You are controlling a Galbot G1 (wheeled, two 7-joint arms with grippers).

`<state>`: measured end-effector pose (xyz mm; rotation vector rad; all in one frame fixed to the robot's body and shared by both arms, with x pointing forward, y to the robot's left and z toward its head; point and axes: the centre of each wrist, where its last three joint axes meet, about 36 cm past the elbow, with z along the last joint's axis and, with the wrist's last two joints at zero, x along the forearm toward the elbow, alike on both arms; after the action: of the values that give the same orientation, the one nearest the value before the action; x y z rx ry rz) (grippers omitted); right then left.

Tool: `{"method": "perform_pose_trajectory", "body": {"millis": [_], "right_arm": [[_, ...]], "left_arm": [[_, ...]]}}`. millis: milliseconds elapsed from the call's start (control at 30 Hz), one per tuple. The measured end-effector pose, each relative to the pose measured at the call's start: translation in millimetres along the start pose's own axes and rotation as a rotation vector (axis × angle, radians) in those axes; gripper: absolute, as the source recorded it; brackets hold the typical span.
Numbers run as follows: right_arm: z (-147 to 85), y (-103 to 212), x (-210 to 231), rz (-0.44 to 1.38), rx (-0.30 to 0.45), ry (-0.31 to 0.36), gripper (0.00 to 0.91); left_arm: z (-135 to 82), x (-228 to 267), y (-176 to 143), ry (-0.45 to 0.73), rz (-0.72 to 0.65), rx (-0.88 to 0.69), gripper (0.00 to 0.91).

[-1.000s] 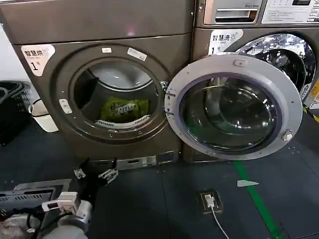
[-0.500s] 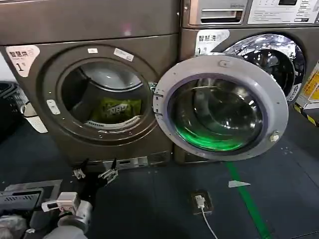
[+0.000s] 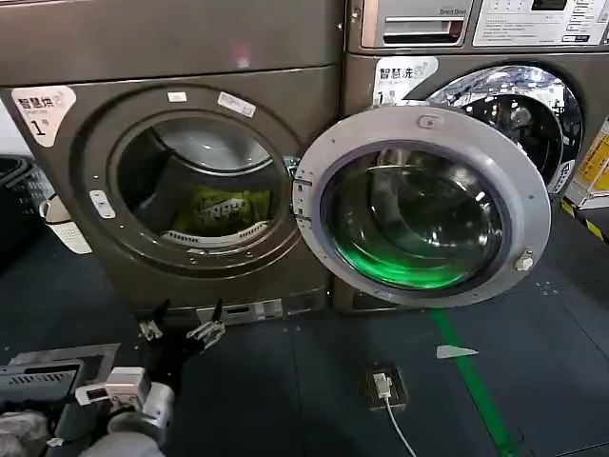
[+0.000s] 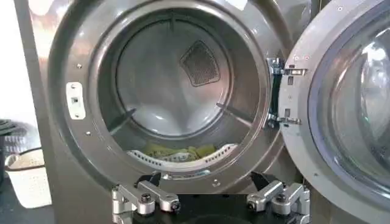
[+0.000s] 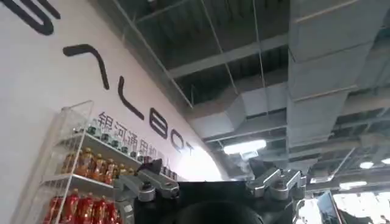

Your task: Grasp the clothes from the dryer.

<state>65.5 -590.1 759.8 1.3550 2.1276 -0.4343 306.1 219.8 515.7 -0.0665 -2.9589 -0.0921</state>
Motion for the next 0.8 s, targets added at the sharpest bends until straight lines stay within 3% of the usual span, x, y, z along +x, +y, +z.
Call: {"method": "perform_pose_trajectory", "body": {"millis": [800], "right_arm": [[0.7,7.1,3.5,-0.032,-0.011,-0.026,0.907]], "left_arm": [[-1.8,-2.5,0.9,-0.009,0.004,-0.003,0.907]]}}
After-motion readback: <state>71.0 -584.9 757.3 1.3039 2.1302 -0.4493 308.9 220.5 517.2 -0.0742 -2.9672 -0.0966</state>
